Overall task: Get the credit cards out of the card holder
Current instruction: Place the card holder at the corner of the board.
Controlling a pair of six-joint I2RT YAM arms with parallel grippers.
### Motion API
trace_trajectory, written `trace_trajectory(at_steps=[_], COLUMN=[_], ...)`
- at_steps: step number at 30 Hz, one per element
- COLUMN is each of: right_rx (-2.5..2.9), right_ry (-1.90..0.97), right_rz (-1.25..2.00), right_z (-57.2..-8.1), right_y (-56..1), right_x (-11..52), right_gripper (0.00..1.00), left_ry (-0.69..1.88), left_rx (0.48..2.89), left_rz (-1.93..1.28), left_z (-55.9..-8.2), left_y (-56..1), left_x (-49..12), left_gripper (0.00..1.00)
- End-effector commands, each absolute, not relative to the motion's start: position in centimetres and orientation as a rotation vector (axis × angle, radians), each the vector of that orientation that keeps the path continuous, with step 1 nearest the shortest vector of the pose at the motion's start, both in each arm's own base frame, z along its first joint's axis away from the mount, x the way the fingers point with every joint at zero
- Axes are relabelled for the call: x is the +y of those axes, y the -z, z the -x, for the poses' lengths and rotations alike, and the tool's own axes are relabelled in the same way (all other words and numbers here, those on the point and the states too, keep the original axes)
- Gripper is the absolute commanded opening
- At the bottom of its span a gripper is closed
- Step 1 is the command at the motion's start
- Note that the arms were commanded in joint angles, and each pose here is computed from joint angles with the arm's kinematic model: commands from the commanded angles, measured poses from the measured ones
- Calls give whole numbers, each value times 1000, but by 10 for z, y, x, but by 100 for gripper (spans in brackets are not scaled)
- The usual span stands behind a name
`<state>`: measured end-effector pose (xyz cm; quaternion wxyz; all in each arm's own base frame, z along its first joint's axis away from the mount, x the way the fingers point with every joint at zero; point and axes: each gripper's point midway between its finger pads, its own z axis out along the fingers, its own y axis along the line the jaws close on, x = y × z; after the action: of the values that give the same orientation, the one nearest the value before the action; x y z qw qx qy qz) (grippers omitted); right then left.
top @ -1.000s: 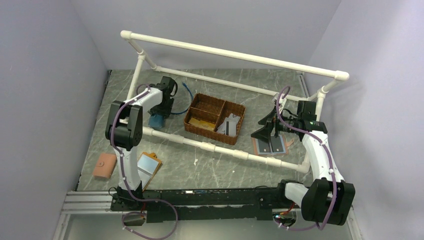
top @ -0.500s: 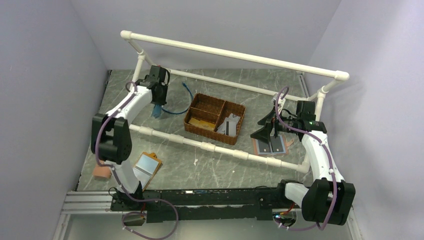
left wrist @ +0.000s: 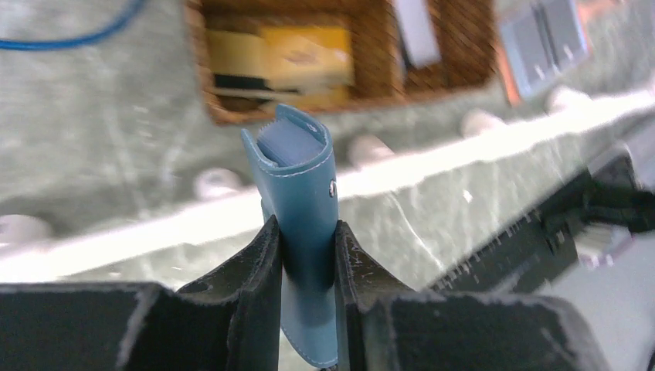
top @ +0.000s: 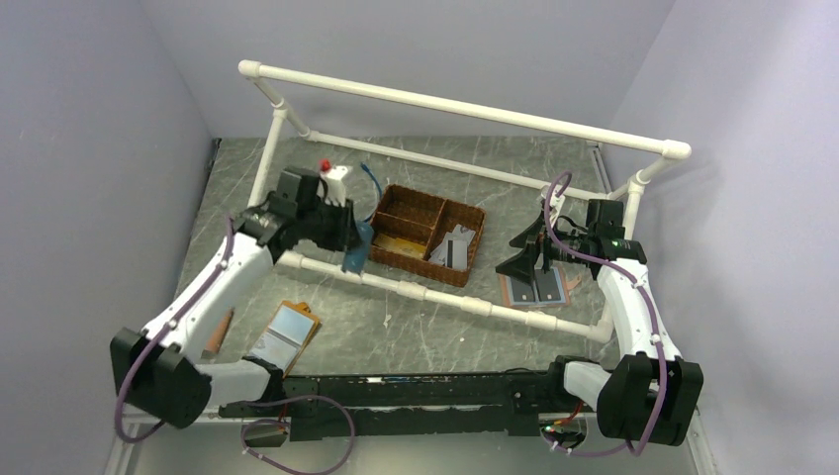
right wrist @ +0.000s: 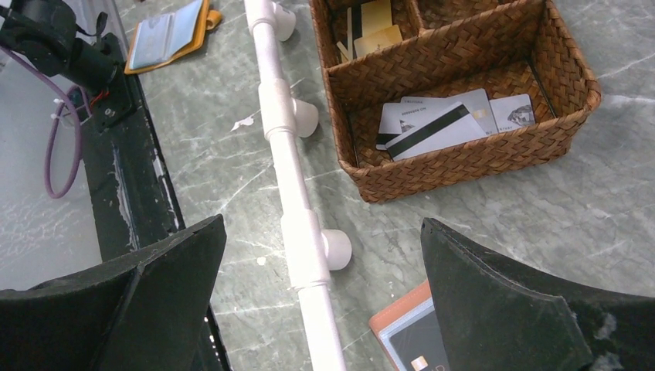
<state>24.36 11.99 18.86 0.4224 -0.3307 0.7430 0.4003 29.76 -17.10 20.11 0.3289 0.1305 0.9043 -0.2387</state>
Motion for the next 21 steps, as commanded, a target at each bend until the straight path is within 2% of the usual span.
trace_trajectory(at_steps=[1, 9, 16, 19, 21], right_rx=[1763, 1760, 1745, 1739, 1732], right_ry=[-1005, -1013, -1012, -1011, -1012], right_rz=[891, 893, 904, 910, 916], right_z=[-243, -242, -240, -238, -237], right_y=[-208, -206, -209, -210, -212], right_x=[125, 126, 127, 128, 128], right_gripper=[100, 100, 100, 100, 100], left_ry=[840, 608, 152, 4, -22], left_rx=[2350, 2483, 2487, 2475, 2474], left_rz=[-421, -464, -516, -545, -578], left_z=[-232, -165, -151, -150, -147], left_y=[-218, -174, -141, -123, -111], left_x=[-218, -253, -286, -301, -314], left_gripper=[8, 5, 0, 0, 5])
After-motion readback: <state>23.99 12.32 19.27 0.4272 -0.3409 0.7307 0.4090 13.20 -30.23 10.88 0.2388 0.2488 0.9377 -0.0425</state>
